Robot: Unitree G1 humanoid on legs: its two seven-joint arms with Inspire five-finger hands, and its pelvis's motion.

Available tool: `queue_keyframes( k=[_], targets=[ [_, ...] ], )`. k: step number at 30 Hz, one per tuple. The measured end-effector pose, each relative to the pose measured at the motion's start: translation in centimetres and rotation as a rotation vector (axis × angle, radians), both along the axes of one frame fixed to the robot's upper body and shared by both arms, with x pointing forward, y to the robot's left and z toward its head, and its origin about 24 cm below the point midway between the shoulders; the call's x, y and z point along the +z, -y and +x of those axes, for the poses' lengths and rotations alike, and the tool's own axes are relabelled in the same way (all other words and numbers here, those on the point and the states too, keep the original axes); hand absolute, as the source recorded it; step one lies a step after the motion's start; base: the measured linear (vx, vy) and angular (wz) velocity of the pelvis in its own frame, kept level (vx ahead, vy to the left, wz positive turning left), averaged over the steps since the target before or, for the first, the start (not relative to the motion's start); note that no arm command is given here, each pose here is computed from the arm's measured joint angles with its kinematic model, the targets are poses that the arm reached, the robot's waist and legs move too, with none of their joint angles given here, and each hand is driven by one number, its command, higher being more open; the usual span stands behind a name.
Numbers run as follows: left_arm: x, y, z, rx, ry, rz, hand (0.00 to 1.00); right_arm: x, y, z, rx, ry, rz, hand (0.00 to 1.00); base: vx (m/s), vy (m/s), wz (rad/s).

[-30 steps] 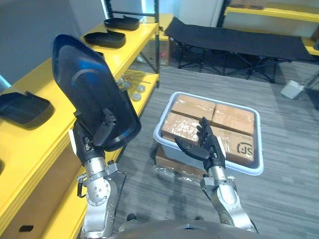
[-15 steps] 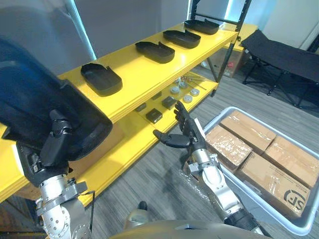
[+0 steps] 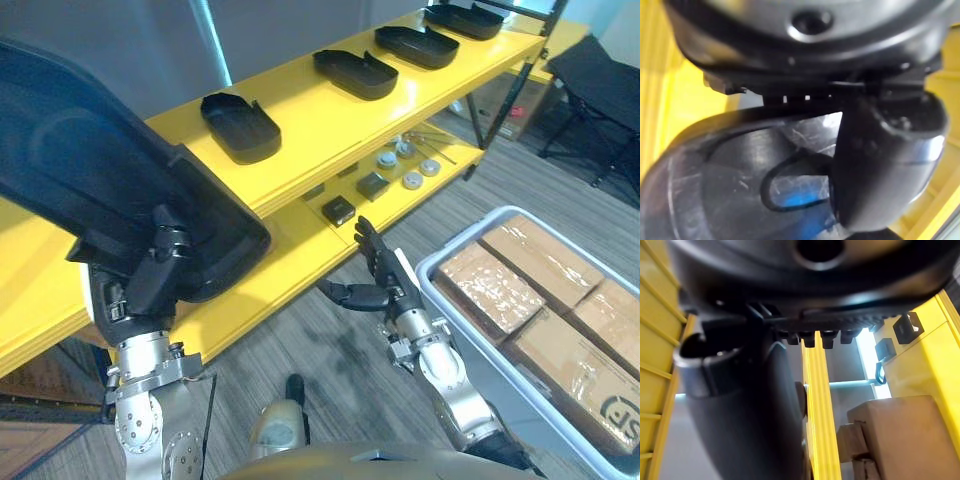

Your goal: Walk over and take three plastic housings, then place them on the shelf

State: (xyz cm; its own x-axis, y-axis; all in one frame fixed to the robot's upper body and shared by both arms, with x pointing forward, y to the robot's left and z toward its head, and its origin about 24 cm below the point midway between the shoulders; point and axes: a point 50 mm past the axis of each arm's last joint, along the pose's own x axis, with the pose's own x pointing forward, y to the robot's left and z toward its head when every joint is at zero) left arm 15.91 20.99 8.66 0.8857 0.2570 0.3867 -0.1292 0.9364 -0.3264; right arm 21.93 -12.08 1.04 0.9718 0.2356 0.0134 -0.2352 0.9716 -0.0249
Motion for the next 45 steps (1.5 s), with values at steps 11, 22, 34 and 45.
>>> queue_keyframes(
  k=[11,22,34,45],
  targets=[
    [-0.1,1.6,0.7,-0.169,0.012,0.048,0.00,0.7,-0.8,0.0,0.133,0.055,0.004,1.00,-0.06,-0.001,0.18],
    [1.3,-1.3,0.5,-0.103,0.034,0.241,0.00,3.7,1.8,2.5,-0.053,0.203,0.067,1.00,0.13,0.082,0.42],
    [4.0,-1.5,3.1,-0.062,0.159,0.231,0.00,14.3,1.5,2.7,0.062,0.734,0.117,1.00,0.20,-0.176,0.99],
    [1.4,1.7,2.4,-0.233,0.078,0.167,0.00,11.6,5.5,2.6,-0.164,0.595,0.108,1.00,0.16,-0.148,0.53]
  ],
)
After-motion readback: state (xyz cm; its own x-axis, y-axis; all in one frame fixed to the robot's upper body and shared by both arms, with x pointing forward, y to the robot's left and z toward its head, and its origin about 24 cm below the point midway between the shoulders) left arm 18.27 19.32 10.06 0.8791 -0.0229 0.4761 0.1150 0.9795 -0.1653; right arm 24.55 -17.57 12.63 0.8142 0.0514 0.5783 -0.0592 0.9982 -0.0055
